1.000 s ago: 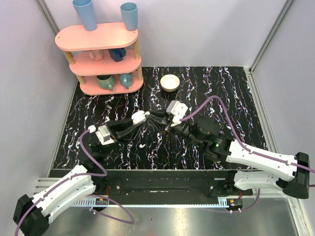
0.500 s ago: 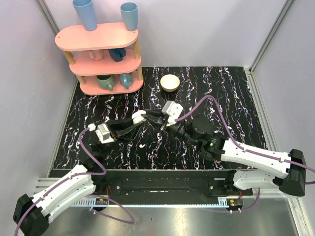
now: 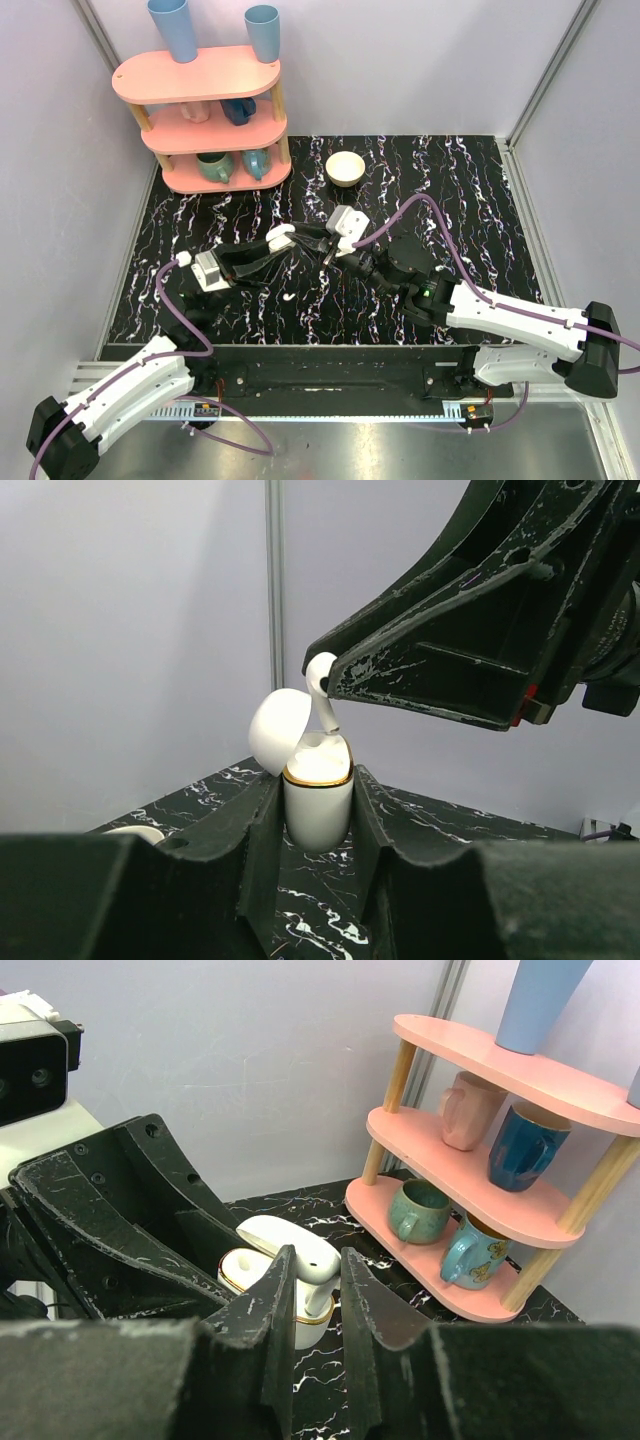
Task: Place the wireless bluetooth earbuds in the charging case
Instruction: Insert the right earbud into the right side groove of the charging case.
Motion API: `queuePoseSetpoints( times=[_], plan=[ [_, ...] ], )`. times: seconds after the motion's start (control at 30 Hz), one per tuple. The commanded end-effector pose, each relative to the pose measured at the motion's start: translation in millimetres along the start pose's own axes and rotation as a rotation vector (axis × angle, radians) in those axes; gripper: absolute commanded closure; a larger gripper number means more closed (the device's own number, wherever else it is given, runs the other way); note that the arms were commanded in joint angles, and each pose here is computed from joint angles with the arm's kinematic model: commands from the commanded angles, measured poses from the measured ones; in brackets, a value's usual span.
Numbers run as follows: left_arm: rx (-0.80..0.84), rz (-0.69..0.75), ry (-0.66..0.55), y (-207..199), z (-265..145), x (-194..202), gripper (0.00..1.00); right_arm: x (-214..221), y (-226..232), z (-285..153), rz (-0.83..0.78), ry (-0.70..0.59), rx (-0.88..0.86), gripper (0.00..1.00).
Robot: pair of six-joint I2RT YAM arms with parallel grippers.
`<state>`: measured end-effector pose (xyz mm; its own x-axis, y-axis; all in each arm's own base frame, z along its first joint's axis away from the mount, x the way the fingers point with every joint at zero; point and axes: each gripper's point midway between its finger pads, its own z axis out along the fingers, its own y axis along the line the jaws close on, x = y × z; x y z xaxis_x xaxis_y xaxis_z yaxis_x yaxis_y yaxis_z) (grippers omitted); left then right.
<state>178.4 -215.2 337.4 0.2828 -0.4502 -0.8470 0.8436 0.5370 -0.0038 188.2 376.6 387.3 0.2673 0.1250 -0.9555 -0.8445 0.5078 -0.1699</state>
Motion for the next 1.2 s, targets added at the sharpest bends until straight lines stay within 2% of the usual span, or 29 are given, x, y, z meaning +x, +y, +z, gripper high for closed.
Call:
queuePoseSetpoints(
  times=[0.0,0.67,1.17],
  plan=[
    [0.002,0.000,-0.107,-3,8,-36,1.00,-20,-2,2,-0.005,-0.061,0.011,0.92],
    [-0.021,-0.052,-0.132,0,7,-36,1.00,-21,4,8,0.003,-0.081,-0.013,0.94],
    [-0.037,-0.074,-0.158,2,8,-43,1.00,2,8,9,-0.026,-0.023,-0.025,0.95]
  ],
)
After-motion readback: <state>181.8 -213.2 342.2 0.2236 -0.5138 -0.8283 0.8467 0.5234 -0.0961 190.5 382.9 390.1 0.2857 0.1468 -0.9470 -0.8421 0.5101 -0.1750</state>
